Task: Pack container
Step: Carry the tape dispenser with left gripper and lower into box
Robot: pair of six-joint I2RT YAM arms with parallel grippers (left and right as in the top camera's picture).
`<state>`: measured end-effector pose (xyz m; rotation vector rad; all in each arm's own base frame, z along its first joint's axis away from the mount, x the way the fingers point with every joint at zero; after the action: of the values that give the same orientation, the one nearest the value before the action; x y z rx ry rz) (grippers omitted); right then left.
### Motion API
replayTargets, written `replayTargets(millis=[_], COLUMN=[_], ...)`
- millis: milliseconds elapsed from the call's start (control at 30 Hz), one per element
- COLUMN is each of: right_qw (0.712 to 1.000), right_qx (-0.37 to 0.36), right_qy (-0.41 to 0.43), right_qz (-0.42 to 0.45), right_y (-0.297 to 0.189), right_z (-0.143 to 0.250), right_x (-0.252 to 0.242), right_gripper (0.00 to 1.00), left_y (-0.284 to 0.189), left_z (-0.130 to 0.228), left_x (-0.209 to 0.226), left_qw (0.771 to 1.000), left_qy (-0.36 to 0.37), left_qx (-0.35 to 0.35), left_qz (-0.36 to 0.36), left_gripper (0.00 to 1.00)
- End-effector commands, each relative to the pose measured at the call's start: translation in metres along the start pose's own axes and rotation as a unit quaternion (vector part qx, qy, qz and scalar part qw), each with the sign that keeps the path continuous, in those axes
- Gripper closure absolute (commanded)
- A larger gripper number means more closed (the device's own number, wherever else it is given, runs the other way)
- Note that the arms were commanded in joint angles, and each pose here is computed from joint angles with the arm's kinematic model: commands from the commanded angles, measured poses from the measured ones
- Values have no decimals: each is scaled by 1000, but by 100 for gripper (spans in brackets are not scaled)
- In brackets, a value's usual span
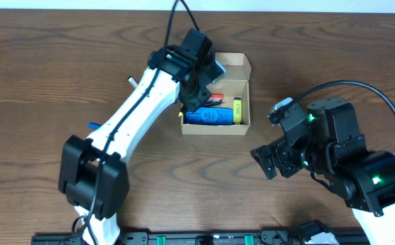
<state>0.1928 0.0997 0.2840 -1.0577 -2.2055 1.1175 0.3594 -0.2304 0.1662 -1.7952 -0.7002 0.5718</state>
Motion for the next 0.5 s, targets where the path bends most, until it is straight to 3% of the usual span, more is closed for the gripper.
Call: replayTargets(millis=[0,133,467], right_qw=[1000,1000,1000], right_qx=[-2,-2,-2], right_qy=[8,8,8], right_qz=[3,3,3], right_y=[-1,-1,-1], right_z=[-1,-1,-1], right_x=[-2,-2,-2], right_gripper=[1,1,1], left_y=[11,16,19], left_z=[-3,-9,-17], left_x=[-14,-23,-23], left_qw=[991,981,963], left_qy=[116,166,243], left_qx=[-10,-35,-60], left_qz=[62,98,94], left_gripper=[95,94,95])
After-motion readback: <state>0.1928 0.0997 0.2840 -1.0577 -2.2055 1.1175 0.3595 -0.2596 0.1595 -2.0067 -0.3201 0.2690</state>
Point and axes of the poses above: each gripper's point midway between its finger pads, its own y axis out along the fingers, its own x axis along the line the jaws close on, z = x × y, the point moved 4 cm from there along -y, back along the fingers, and after that the axes turned 8 degrees about -y, right-handed, at the moved point
